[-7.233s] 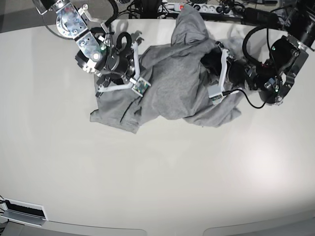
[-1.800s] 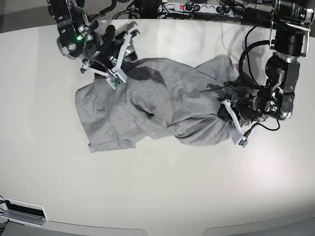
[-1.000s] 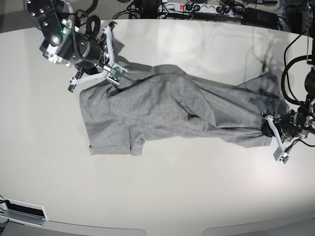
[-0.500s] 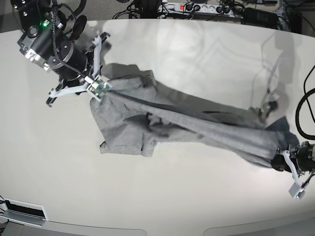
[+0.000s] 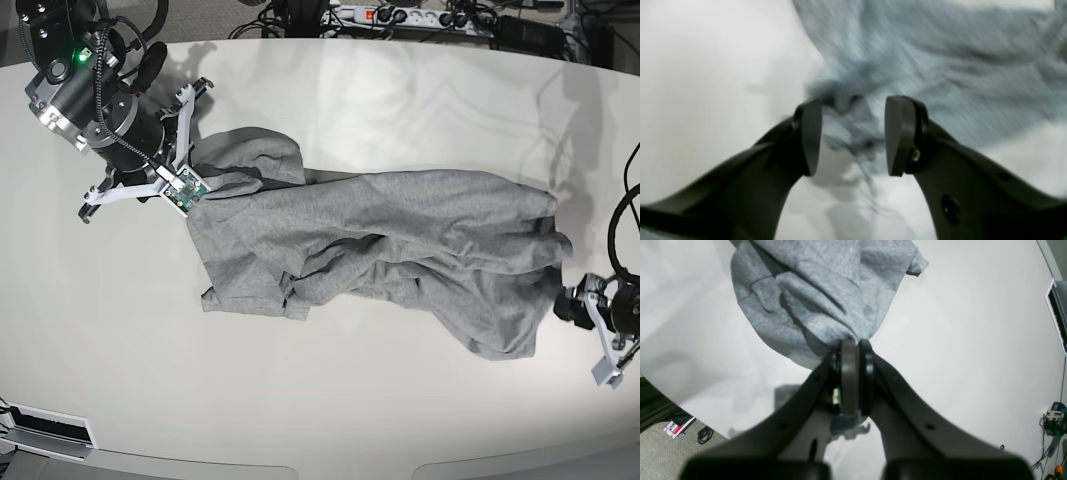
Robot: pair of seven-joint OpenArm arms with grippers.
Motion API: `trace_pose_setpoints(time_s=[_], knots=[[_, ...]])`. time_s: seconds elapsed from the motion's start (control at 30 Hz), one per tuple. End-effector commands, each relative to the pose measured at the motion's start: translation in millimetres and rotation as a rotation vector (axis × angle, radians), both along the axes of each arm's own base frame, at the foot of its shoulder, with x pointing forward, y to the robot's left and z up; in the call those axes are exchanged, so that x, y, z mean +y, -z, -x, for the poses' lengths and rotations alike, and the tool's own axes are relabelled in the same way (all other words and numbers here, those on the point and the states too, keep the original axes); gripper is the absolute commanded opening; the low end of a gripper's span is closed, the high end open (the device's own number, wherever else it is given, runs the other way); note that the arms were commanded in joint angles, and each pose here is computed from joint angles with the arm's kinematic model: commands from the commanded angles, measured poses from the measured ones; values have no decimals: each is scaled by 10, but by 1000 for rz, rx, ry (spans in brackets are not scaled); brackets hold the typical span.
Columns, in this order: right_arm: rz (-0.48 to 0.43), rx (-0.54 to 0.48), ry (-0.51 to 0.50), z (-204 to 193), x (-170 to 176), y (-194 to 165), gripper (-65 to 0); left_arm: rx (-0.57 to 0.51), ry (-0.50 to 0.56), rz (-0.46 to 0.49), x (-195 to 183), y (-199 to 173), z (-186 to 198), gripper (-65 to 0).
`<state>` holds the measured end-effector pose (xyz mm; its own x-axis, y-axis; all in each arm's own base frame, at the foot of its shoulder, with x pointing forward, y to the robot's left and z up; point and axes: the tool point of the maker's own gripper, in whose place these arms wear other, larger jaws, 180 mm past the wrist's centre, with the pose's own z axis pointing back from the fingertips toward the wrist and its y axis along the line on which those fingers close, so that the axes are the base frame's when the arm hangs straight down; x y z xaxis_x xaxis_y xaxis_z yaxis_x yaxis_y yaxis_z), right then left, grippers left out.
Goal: Layout the t-shirt on the table in an organized manner, then fold the t-shirt properly
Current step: 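Release with the left gripper and regrasp the shirt hem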
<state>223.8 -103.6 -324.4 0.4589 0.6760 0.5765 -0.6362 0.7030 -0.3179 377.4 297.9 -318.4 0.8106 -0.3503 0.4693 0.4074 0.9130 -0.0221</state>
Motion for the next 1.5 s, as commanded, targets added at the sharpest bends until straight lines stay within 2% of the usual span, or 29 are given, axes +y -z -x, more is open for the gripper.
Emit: trace_pose_setpoints(time_s=[0.0, 0.1, 0.2, 0.4, 0.57, 0.7, 0.8, 0.97, 1.27, 1.47], knots=[[-6, -38, -3, -53, -1, -94, -650, -20, 44, 32, -47, -166, -31, -334], [-6, -43, -5, -68, 0, -105, -650, 80, 144, 97, -205, -101, 204, -334], [-2, -39, -16, -57, 7, -98, -650, 113, 152, 161, -271, -23, 344, -334], [-1, -39, -15, -58, 5, -96, -650, 265, 94, 187, -166, 386, 877, -334], [-1, -38, -15, -57, 5, -93, -650, 305, 27, 225, -90, 589, 1176, -334], [-1, -38, -14, -57, 5, -93, -650, 240, -59, 284, 51, 557, 1238, -334], [-5, -37, -15, -56, 10, -93, -650, 135, -139, 322, 214, 443, 1164, -334], [-72, -10, -45, -4, 132, -94, -650, -61, -311, 382, 397, 312, 913, -334], [-69, -7, -65, 5, 150, -93, -650, -71, -419, 524, 0, 646, 933, -334], [-68, -6, -64, 5, 148, -91, -650, -134, -551, 597, 87, 677, 994, -334]])
